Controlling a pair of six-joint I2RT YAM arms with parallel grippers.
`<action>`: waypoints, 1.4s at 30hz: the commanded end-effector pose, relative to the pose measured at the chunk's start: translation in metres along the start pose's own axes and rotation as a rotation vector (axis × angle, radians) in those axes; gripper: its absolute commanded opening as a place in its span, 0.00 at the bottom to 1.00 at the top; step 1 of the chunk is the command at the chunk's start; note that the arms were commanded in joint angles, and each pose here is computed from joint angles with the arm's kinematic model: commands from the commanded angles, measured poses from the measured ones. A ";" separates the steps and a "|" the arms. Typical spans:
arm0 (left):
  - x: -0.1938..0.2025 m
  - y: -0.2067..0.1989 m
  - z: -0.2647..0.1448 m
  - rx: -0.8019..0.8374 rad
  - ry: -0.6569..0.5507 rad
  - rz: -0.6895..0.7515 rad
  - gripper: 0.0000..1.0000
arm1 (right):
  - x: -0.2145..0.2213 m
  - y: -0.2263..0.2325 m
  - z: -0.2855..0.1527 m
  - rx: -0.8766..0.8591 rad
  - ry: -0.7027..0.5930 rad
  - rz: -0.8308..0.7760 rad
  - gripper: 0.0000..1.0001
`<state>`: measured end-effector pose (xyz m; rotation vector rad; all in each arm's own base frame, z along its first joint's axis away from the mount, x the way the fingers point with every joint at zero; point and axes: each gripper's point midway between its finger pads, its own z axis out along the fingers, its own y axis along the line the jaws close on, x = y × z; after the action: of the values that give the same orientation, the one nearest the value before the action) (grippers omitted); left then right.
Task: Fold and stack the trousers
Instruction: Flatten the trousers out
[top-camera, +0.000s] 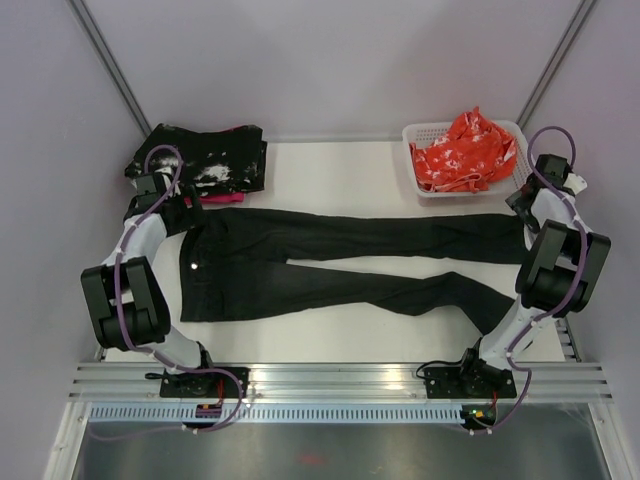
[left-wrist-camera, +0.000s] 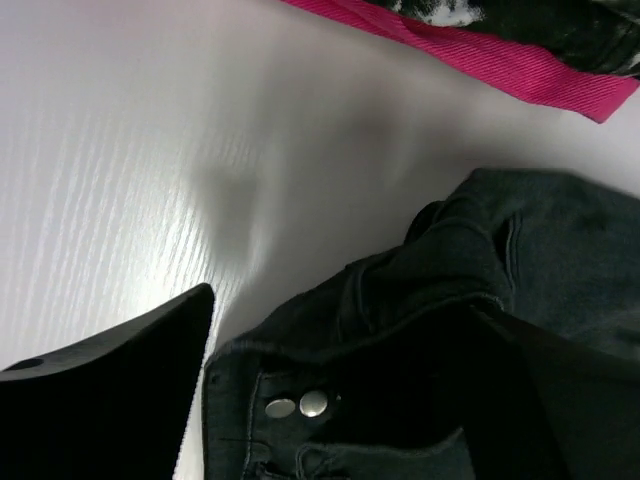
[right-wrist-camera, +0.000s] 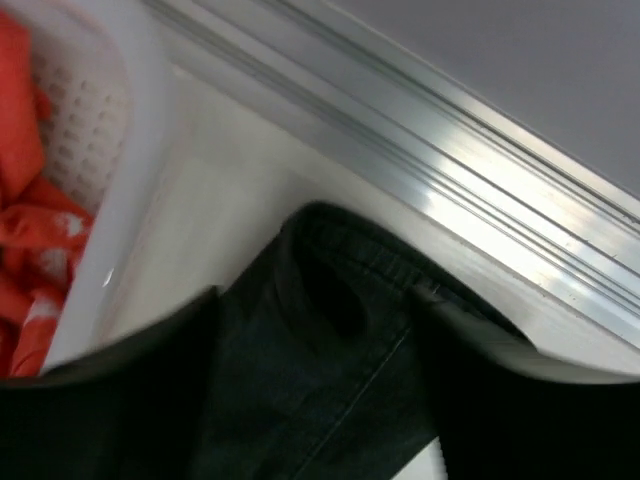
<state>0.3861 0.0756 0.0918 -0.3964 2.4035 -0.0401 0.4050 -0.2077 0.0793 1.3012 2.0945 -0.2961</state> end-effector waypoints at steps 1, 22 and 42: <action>-0.036 -0.007 -0.038 0.007 -0.111 -0.045 1.00 | -0.039 0.027 -0.049 -0.167 -0.061 -0.037 0.93; 0.078 0.000 -0.137 -0.067 -0.196 -0.632 0.98 | 0.095 0.139 -0.295 -0.869 -0.055 -0.473 0.98; 0.184 0.025 -0.135 -0.407 0.153 -0.890 0.96 | 0.221 0.122 -0.279 -0.816 0.197 -0.472 0.98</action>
<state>0.1596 0.0447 0.0800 -1.6210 2.1709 0.0909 0.3345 0.1555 0.1718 0.2874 2.3213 0.4872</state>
